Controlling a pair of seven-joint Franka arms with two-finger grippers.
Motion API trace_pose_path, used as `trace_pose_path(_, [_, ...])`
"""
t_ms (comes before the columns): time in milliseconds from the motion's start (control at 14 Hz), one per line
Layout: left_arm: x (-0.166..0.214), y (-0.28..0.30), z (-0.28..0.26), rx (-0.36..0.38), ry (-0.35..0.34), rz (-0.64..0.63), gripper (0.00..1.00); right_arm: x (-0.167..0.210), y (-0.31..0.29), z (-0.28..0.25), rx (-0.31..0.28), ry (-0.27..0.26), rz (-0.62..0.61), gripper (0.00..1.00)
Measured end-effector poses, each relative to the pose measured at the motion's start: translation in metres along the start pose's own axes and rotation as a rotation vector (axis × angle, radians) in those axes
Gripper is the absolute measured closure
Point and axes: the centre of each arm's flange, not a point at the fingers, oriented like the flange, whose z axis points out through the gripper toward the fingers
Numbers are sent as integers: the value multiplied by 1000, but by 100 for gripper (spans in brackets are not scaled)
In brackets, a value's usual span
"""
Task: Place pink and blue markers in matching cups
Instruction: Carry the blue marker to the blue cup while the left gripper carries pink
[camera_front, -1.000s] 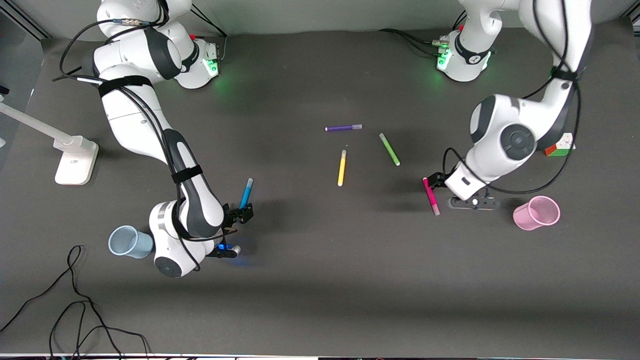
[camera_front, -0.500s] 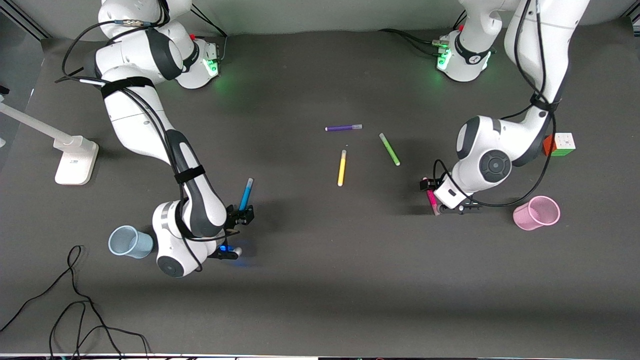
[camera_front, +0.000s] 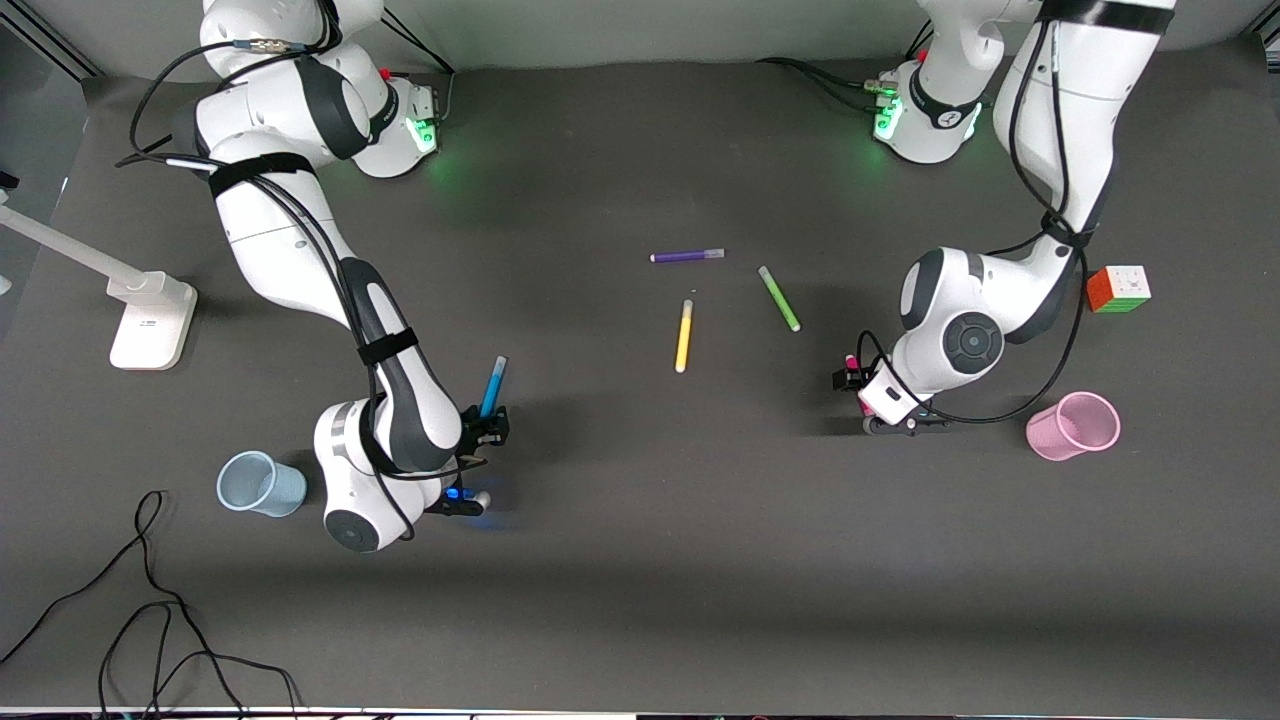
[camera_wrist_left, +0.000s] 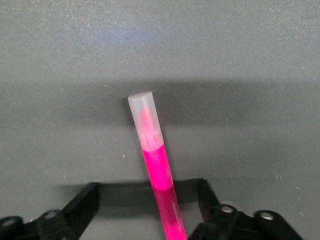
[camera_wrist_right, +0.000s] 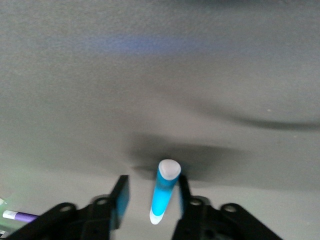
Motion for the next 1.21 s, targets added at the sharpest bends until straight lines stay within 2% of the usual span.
trace_pose_path(143, [3,3,-3,-7,20,3,41,0,2,0,1,-5,3,81])
trace_pose_path(214, [4,3,-4,-8,25,3,49,-1,2,0,0,-11,3,83])
trace_pose_path(429, [4,3,-4,-9,28,2,51,-1,2,-1,-1,-12,2,83])
trace_pose_path(643, [8,5,-8,-14,46,2,76,-5,1,-17,-1,6,36,83])
trace_pose_path(929, [10,5,-9,-16,53,1,76,-25,1,-74,7,101,140,83])
trace_pose_path(1071, [14,5,-13,-18,63,0,76,-38,11,-110,-3,169,197,83])
trace_pose_path(1214, [21,5,-27,-24,91,-2,76,-51,25,-149,-41,253,247,83])
